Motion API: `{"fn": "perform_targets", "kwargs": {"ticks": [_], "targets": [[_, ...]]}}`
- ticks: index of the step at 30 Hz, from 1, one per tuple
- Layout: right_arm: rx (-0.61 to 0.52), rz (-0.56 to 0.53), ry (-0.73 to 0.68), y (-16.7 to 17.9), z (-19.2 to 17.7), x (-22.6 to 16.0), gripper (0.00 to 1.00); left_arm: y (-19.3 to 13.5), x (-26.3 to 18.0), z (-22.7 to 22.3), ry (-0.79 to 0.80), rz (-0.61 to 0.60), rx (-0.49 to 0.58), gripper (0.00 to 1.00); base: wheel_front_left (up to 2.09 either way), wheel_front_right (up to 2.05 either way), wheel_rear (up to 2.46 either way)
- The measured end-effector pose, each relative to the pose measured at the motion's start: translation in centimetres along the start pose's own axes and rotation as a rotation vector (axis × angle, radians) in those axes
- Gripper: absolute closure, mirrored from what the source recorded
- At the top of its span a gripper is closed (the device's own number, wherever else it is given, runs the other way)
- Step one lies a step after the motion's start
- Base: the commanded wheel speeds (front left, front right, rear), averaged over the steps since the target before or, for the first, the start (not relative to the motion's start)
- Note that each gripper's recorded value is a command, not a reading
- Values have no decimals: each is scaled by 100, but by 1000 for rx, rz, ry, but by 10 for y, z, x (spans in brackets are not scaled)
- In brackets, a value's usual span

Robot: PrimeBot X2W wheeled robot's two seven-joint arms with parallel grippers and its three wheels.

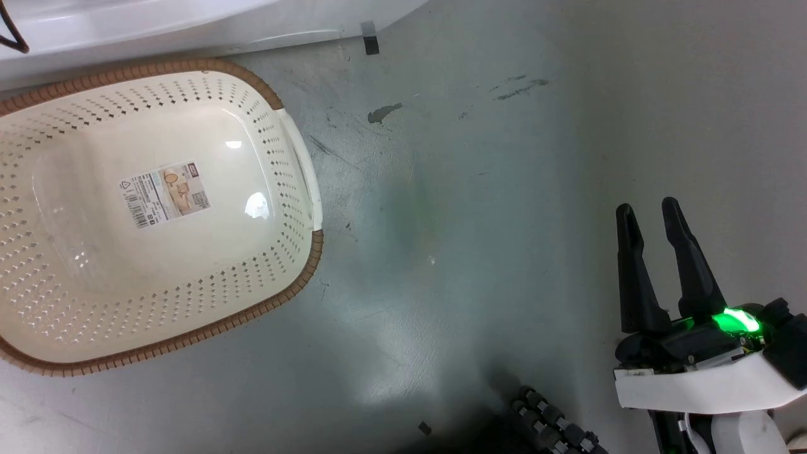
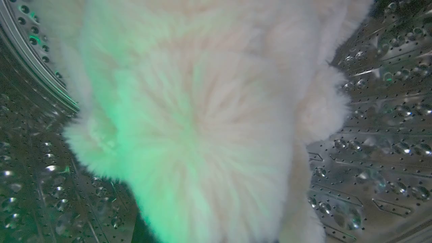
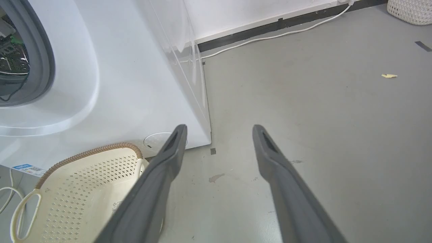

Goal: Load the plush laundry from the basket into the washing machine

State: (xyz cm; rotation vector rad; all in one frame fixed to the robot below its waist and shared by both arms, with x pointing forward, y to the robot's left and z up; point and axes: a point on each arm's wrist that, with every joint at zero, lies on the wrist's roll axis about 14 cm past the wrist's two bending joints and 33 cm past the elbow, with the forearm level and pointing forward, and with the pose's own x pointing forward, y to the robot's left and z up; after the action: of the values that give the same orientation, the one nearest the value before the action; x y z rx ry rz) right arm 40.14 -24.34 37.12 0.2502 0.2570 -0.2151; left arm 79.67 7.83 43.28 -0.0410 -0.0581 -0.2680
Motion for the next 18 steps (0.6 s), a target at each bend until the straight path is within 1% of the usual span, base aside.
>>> {"fn": "perform_targets", "kwargs": {"ticks": [1, 2, 11, 18], "targets": [[0, 0, 1, 0, 0, 0, 0, 1, 0, -1, 4, 2, -1, 12, 0, 0, 0], [0, 1, 1, 0, -1, 0, 0, 2, 1, -3, 7, 4, -2, 0, 0, 0, 0], [4, 12, 8, 3, -5, 4, 0, 10, 0, -7, 19, 21, -4, 0, 0, 0, 0], [7, 58, -21, 16, 1, 13, 0, 9, -7, 11, -11, 23, -46, 0, 0, 0, 0]]}}
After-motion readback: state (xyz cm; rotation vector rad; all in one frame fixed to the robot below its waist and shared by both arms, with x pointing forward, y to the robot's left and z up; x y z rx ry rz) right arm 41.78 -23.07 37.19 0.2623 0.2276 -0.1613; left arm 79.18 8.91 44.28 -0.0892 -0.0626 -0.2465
